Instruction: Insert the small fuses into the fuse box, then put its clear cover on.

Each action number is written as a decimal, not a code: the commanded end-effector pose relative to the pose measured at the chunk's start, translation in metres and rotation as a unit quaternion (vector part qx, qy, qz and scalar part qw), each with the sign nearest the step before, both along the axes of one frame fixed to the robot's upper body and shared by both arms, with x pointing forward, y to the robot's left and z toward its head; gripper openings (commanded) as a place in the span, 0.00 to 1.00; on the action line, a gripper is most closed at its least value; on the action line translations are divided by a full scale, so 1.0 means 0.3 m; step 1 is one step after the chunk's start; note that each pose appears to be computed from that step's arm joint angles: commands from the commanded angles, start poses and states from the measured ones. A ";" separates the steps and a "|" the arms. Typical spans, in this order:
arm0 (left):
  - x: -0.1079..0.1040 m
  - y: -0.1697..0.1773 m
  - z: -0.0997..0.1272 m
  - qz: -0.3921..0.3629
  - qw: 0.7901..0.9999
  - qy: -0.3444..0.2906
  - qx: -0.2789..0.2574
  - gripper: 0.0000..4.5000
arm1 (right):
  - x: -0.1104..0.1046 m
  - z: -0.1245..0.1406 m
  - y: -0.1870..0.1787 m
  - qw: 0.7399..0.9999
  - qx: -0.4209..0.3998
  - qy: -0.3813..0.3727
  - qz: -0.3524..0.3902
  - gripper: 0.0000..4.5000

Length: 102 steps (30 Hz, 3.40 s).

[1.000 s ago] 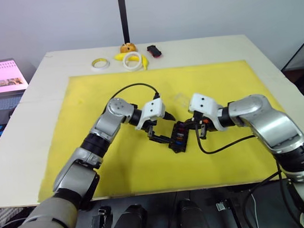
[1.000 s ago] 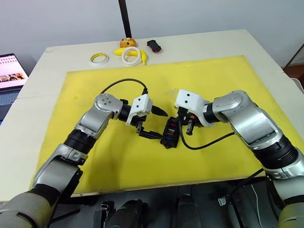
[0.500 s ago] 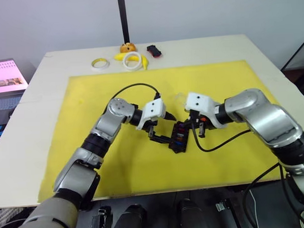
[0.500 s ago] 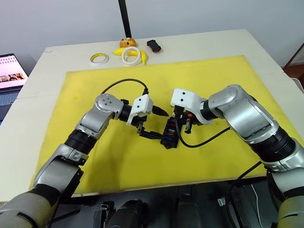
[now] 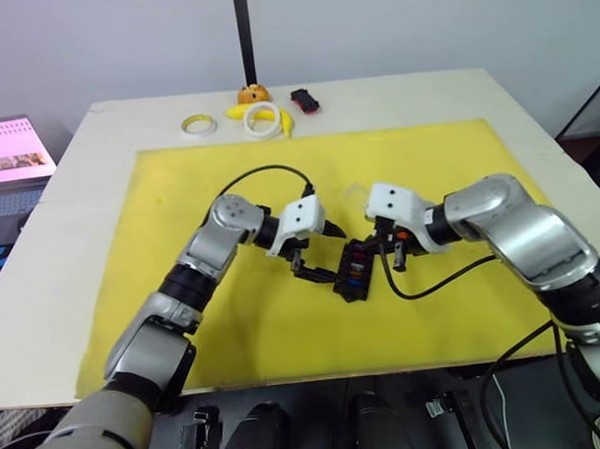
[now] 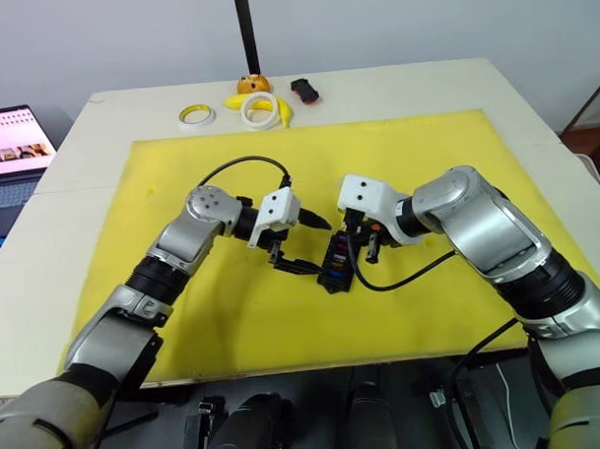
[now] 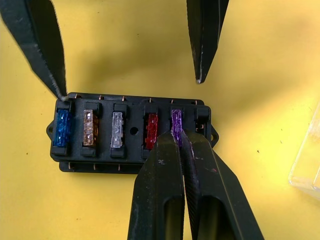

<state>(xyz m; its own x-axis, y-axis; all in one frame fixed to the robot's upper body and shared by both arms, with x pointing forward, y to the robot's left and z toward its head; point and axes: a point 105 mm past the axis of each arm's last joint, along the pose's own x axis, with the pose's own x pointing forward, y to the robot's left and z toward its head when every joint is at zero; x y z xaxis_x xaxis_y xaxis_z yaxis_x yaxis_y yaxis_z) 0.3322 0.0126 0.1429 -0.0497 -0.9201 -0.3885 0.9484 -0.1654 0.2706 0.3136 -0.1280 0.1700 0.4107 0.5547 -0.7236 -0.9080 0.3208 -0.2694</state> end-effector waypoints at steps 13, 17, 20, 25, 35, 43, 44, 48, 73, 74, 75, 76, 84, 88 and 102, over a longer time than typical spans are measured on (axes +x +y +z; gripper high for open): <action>0.007 0.014 0.033 0.002 1.000 -0.017 -0.009 1.00 | -0.014 0.136 -0.030 0.997 0.057 -0.057 -0.011 0.42; 0.006 0.014 0.035 0.000 1.000 -0.015 -0.011 1.00 | -0.033 0.131 -0.053 0.992 0.108 -0.068 -0.014 0.42; 0.008 0.014 0.038 -0.001 1.000 -0.015 -0.012 1.00 | -0.057 0.093 -0.057 0.987 0.143 -0.070 -0.011 0.42; 0.005 0.006 0.046 -0.004 1.000 -0.013 -0.014 1.00 | -0.046 0.087 -0.038 0.970 0.226 -0.090 -0.025 0.42; -0.005 0.001 0.044 -0.007 1.000 -0.011 -0.016 1.00 | -0.055 0.019 -0.012 0.960 0.273 -0.054 -0.028 0.03; -0.009 0.004 0.041 -0.006 1.000 -0.012 -0.015 1.00 | -0.047 -0.018 -0.016 0.956 0.286 -0.043 -0.050 0.01; -0.009 0.005 0.041 -0.005 1.000 -0.012 -0.015 1.00 | -0.047 -0.022 -0.017 0.956 0.287 -0.042 -0.052 0.01; -0.006 0.009 0.045 -0.003 1.000 -0.013 -0.013 1.00 | -0.041 -0.039 -0.019 0.955 0.287 -0.037 -0.063 0.01; -0.003 0.008 0.048 -0.004 1.000 -0.016 -0.010 1.00 | -0.056 -0.115 -0.024 0.960 0.264 -0.016 -0.093 0.01; -0.003 0.008 0.048 -0.004 1.000 -0.016 -0.010 1.00 | -0.056 -0.120 -0.020 0.960 0.264 -0.015 -0.094 0.01; -0.003 0.009 0.049 -0.004 1.000 -0.016 -0.010 1.00 | -0.057 -0.124 -0.018 0.960 0.263 -0.014 -0.094 0.01; -0.003 0.009 0.049 -0.005 1.000 -0.017 -0.010 1.00 | -0.058 -0.130 -0.016 0.961 0.260 -0.013 -0.094 0.01; -0.003 0.009 0.048 -0.005 1.000 -0.017 -0.011 1.00 | -0.067 -0.130 -0.019 0.962 0.254 -0.011 -0.096 0.01; -0.001 0.008 0.051 -0.005 1.000 -0.017 -0.012 1.00 | -0.070 -0.120 -0.013 0.962 0.255 -0.012 -0.095 0.01; -0.004 0.015 0.054 0.000 1.000 -0.008 -0.024 1.00 | -0.053 0.010 -0.024 0.952 0.286 -0.065 -0.081 0.01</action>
<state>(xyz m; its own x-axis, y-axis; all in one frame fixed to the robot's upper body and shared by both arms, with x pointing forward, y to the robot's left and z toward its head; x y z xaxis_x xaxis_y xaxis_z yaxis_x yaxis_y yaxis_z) 0.3316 0.0134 0.1455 -0.0545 -0.9210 -0.3857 0.9519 -0.1645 0.2585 0.2984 -0.1344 0.1481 0.5726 0.7526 -0.3252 -0.8076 0.5860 -0.0660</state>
